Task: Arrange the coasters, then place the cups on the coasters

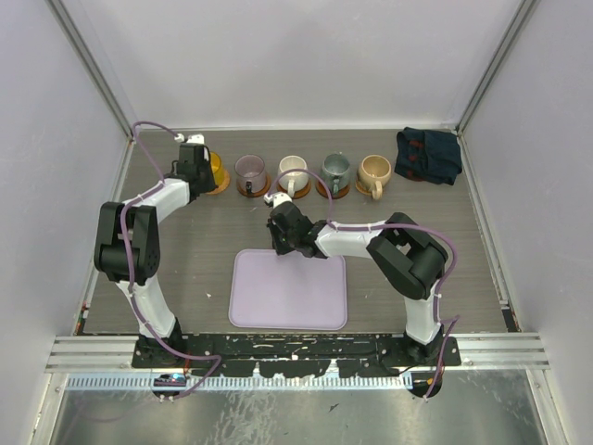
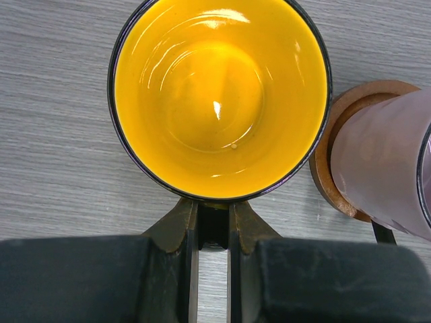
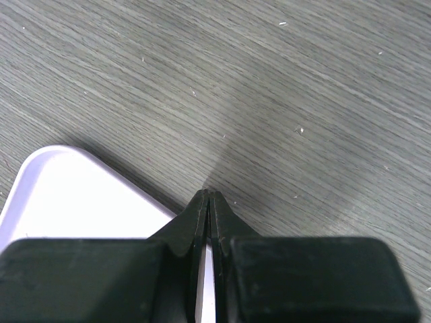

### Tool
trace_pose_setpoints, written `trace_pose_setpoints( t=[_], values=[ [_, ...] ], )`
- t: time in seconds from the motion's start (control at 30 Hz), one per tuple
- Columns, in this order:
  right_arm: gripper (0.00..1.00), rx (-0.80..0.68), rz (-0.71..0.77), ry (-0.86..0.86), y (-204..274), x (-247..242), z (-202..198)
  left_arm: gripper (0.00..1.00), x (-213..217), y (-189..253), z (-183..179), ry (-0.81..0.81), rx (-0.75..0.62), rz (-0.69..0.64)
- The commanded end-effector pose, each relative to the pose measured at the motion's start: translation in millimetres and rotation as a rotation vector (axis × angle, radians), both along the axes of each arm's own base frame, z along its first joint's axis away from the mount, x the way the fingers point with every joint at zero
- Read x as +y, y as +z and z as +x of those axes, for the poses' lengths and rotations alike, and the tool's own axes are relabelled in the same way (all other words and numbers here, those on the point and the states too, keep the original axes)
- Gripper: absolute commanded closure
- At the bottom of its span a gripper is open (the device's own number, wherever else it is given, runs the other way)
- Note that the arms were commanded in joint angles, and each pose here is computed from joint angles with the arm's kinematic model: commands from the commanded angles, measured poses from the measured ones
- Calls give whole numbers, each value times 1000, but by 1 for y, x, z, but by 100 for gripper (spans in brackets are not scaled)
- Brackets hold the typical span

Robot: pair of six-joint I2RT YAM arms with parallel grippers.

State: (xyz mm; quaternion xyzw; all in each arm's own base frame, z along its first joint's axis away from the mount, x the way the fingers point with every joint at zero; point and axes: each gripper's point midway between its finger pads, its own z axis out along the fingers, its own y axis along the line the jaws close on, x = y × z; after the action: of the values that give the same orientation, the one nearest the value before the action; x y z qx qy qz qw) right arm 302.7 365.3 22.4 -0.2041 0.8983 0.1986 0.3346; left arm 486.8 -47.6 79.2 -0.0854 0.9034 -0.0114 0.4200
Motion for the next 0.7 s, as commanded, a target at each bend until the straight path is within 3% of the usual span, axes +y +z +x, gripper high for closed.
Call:
trace_pose_setpoints(
  t=[0.0,0.2,0.67],
  values=[
    [89,13,-24,14,-8,2,-4,90,3,39,28,35,-141,-20],
    [89,15,-27,14,-9,1,-4,76,3,36,25,45,-128,-22],
    [89,19,-28,15,-10,1,-5,73,5,33,17,58,-118,-30]
  ],
)
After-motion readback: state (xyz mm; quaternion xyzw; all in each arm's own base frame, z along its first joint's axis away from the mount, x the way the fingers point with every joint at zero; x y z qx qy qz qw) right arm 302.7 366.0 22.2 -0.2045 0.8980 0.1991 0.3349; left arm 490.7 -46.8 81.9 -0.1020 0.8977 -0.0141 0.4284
